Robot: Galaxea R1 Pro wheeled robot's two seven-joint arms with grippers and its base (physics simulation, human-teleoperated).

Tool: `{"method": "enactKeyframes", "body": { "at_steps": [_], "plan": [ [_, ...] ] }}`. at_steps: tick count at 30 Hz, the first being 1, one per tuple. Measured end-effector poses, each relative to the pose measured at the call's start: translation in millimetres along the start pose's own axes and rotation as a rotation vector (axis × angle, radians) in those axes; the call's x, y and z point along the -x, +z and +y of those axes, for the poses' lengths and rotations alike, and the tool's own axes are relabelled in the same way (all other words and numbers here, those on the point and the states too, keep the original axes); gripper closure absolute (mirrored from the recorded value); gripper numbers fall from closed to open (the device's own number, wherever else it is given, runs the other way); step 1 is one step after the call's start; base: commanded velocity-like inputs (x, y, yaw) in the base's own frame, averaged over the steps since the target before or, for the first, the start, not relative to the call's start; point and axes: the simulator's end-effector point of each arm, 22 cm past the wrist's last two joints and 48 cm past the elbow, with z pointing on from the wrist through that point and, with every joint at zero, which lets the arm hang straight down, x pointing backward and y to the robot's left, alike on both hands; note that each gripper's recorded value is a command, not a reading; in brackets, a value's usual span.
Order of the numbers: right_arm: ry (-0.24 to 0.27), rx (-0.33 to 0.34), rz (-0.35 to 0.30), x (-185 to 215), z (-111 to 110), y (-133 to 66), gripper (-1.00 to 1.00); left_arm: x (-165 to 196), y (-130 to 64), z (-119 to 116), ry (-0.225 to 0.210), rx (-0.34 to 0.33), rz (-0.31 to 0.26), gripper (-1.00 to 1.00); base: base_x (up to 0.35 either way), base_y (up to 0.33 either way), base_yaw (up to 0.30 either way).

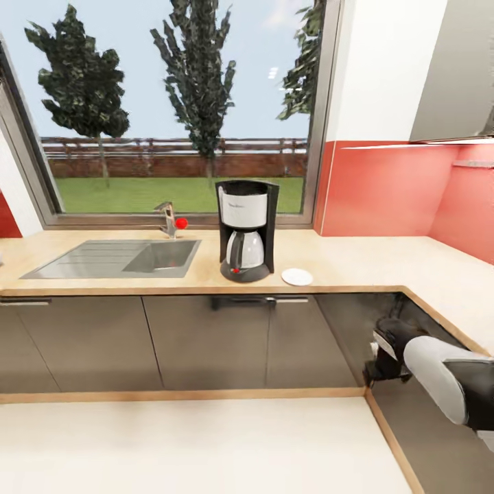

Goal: Set up a coffee station on the kitchen countertop: keep the coffee maker on the countertop, move the bottle of coffee from the kitchen shelf to the counter next to the coffee maker, place a paper coffee filter on top of the coffee maker, put the saucer next to the coffee maker with the coffee cup on the saucer, and place the electric kettle next to the coffee maker.

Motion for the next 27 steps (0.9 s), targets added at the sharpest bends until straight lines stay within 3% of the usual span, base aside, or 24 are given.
{"method": "enactKeyframes", "body": {
  "at_steps": [1,2,3,4,6,10,16,21,26,27],
  "plan": [
    [-0.005,0.004,-0.005,-4.7,2.8,8.1,-1.0,-0.2,-0.1,-0.2,-0.001,0.0,0.0,-1.0,-0.228,-0.001,0.0],
    [-0.018,0.017,-0.01,-21.7,11.9,32.6,-1.0,-0.1,-0.1,-0.3,0.0,0.001,0.0,-1.0,-0.13,0.0,0.0],
    [-0.047,0.038,-0.01,-59.0,29.8,75.5,-1.0,0.6,0.0,0.4,0.004,0.005,-0.001,-1.0,-0.083,0.0,0.0],
    [-0.068,0.05,0.033,-102.6,41.3,107.8,-1.0,1.5,0.3,1.0,0.008,0.005,-0.002,-1.0,-0.066,0.0,0.0],
    [-0.071,0.076,0.025,-114.3,50.7,118.6,-1.0,3.3,0.8,2.2,0.01,0.006,-0.005,-1.0,-0.044,0.0,0.0],
    [-0.073,0.229,0.055,-220.8,112.6,177.7,-1.0,17.3,4.0,16.7,0.018,0.022,-0.031,-1.0,-0.016,0.0,0.0],
    [-0.1,0.322,0.081,-339.7,157.3,213.8,-1.0,40.8,7.7,16.7,0.013,0.017,-0.078,-1.0,-0.002,0.0,0.0],
    [-0.123,0.357,0.074,-401.4,177.0,223.4,-1.0,56.5,9.7,21.0,0.005,0.022,-0.108,-1.0,0.0,0.0,0.0],
    [-0.17,0.348,0.07,-394.6,188.1,221.7,-1.0,48.4,8.4,22.9,-0.012,0.03,-0.097,-1.0,0.0,0.0,0.0],
    [-0.159,0.351,0.055,-387.6,192.1,220.8,-1.0,50.3,8.7,22.1,-0.006,0.027,-0.099,-1.0,0.0,0.0,0.0]
  ]
}}
